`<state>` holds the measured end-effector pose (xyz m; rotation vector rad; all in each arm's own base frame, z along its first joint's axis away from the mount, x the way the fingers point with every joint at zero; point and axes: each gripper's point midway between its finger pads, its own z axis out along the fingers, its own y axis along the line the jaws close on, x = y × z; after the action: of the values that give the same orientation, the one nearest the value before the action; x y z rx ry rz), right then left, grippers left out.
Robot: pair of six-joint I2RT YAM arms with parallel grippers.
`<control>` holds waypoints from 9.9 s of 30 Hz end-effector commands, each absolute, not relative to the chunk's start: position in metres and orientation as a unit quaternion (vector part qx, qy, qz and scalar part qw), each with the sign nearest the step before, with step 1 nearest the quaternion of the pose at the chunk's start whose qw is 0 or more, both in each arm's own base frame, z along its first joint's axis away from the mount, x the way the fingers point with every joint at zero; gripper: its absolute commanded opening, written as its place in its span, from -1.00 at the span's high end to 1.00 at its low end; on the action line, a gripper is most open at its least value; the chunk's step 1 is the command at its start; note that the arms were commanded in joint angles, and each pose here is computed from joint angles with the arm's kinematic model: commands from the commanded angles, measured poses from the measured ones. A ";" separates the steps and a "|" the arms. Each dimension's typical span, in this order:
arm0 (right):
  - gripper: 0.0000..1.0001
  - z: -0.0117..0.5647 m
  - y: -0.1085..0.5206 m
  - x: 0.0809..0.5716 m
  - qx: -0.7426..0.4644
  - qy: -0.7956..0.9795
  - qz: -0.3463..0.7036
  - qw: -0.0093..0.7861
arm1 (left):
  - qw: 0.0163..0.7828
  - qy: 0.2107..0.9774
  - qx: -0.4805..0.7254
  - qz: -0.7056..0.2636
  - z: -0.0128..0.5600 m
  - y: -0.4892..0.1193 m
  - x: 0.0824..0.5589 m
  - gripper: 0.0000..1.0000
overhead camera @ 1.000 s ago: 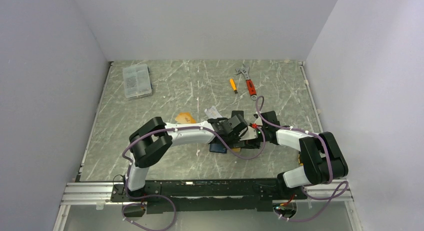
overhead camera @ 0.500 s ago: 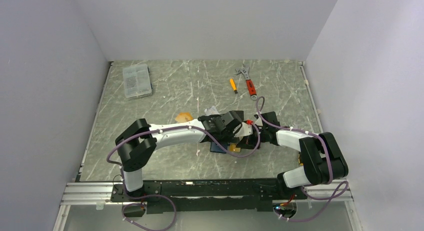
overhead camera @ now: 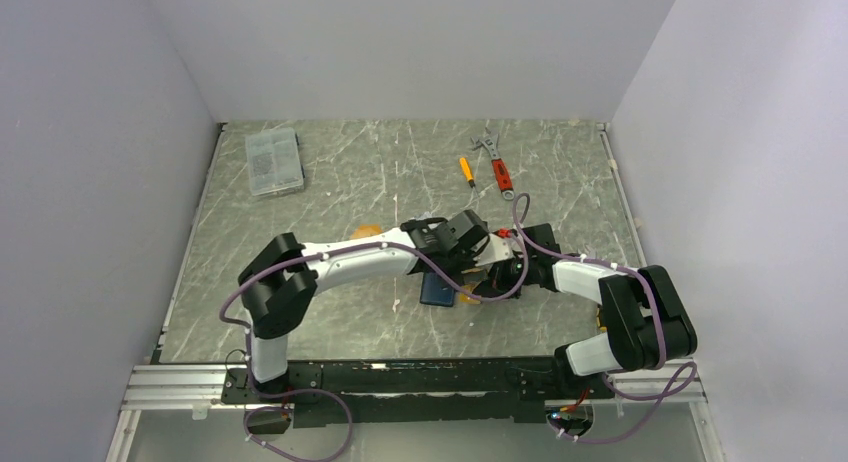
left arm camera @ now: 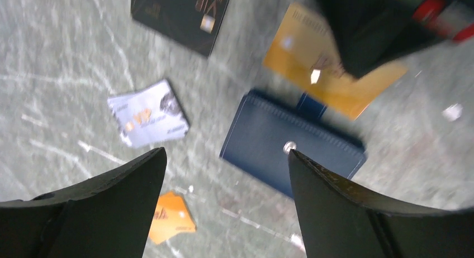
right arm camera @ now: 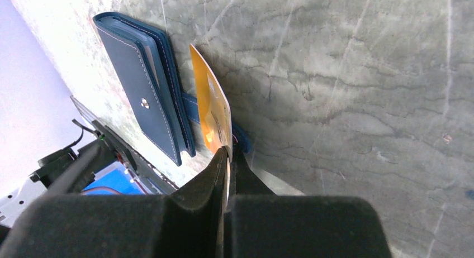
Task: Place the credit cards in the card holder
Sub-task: Open the card holder at the center of the board.
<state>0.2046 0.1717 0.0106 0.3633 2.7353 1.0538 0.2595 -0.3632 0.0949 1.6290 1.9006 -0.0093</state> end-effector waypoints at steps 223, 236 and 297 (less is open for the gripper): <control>1.00 -0.032 0.123 0.181 0.183 0.953 0.220 0.096 | 0.329 0.759 0.561 0.023 0.091 -0.304 0.295 -0.43; 1.00 -0.031 0.123 0.182 0.182 0.953 0.220 0.099 | 0.283 0.808 0.516 0.000 0.066 -0.278 0.310 -0.39; 1.00 0.072 0.242 0.258 -0.031 0.895 0.384 0.225 | 0.203 0.852 0.443 -0.191 0.064 -0.268 0.295 0.10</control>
<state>0.2443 0.2260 0.0529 0.0129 2.5553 1.0103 0.2912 -0.2605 0.0518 1.2294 2.4251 -0.4897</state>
